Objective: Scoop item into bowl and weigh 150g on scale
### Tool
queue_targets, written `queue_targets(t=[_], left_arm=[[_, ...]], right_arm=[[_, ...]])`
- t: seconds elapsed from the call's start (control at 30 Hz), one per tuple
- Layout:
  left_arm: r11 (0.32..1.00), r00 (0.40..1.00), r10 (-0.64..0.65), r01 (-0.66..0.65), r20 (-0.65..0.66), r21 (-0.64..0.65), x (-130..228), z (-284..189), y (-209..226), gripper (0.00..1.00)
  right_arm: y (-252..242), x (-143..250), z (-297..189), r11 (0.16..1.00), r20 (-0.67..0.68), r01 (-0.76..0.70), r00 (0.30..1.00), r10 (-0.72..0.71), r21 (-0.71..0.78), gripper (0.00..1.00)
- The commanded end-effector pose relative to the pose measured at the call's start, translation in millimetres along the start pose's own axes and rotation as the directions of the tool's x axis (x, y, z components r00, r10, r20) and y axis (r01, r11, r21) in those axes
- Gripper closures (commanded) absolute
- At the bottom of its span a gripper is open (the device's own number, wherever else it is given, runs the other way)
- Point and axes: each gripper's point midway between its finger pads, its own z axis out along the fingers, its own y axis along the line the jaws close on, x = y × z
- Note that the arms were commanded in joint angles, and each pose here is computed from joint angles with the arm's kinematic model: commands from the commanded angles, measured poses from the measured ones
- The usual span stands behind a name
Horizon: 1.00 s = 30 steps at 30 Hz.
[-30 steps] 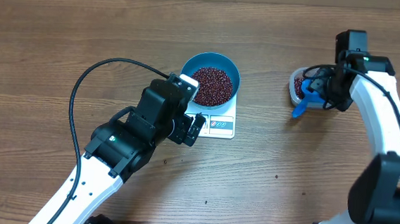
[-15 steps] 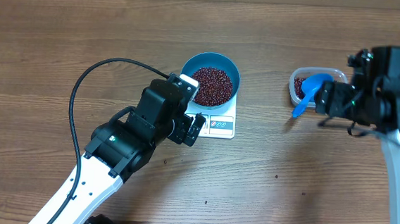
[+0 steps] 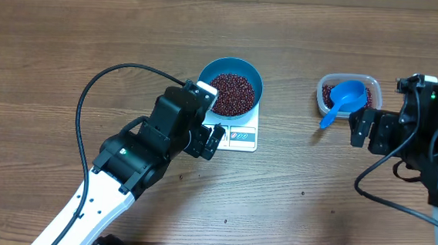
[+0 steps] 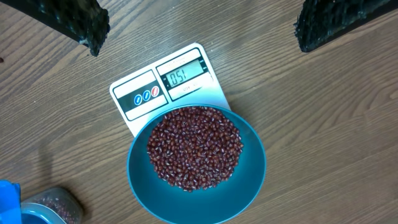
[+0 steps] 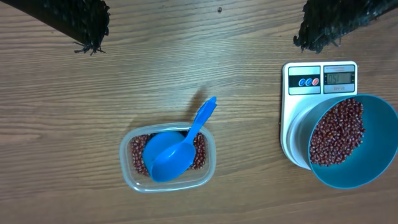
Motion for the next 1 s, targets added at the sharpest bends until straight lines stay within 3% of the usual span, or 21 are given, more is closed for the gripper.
queue_targets(t=[0.0,0.97], left_arm=[[1.0,1.0,-0.006,0.005,-0.006,-0.01,2,3,1,0.01],[1.0,1.0,-0.006,0.005,-0.006,-0.014,2,3,2,0.0]], right_arm=[[2,-1,4,1.0,-0.009,-0.013,1.0,0.013,-0.014,0.0],[0,1,32,1.0,-0.102,-0.021,0.995,0.02,-0.007,0.0]])
